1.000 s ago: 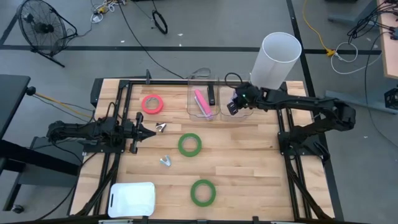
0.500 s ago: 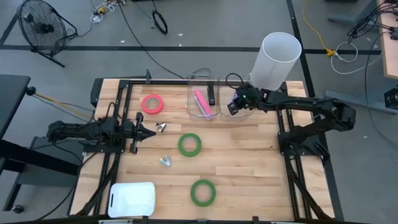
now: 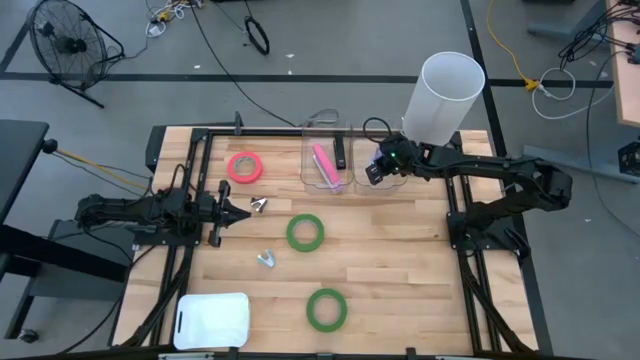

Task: Pick and place Stapler, Stapler remover, tape
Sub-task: Put the purple staple remover into the right transparent bin, then put the pink tape into the white bin

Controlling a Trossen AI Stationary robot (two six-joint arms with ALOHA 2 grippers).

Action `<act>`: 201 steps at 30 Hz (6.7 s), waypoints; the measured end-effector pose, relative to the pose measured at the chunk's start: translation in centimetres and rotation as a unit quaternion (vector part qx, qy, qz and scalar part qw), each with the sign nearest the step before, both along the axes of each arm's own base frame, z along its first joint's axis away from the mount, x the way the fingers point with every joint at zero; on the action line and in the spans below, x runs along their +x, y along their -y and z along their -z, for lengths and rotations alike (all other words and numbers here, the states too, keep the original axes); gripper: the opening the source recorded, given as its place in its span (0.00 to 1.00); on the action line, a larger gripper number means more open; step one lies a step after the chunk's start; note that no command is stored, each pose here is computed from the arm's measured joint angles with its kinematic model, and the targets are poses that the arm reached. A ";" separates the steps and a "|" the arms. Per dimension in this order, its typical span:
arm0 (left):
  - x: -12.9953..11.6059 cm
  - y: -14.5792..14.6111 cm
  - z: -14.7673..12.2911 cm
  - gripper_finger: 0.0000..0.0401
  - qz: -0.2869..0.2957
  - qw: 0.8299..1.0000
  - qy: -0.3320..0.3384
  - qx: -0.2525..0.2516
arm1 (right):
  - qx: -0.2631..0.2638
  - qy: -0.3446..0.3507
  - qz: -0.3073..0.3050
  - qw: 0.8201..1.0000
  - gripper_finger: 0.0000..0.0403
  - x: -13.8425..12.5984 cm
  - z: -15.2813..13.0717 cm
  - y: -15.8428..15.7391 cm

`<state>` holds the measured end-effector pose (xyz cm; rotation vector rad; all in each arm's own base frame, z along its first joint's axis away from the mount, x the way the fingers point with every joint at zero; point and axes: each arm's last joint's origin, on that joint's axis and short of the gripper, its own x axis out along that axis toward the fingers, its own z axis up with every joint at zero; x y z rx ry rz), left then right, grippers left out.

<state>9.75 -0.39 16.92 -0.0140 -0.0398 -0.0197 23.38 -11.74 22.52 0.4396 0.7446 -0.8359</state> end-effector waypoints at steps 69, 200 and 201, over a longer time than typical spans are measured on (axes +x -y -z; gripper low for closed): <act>6.6 -11.2 -3.1 0.54 -0.371 0.800 -0.465 -0.071 | -0.017 0.179 -0.305 0.935 0.50 4.7 -2.6 -15.9; 3.9 25.5 -7.5 0.21 -0.009 0.703 -0.590 -0.397 | -0.094 0.160 -0.305 0.934 0.50 4.8 -2.8 -15.2; 3.8 25.6 -7.4 0.21 -0.013 0.702 -0.592 -0.397 | -0.094 0.160 -0.304 0.934 0.50 4.8 -2.8 -15.2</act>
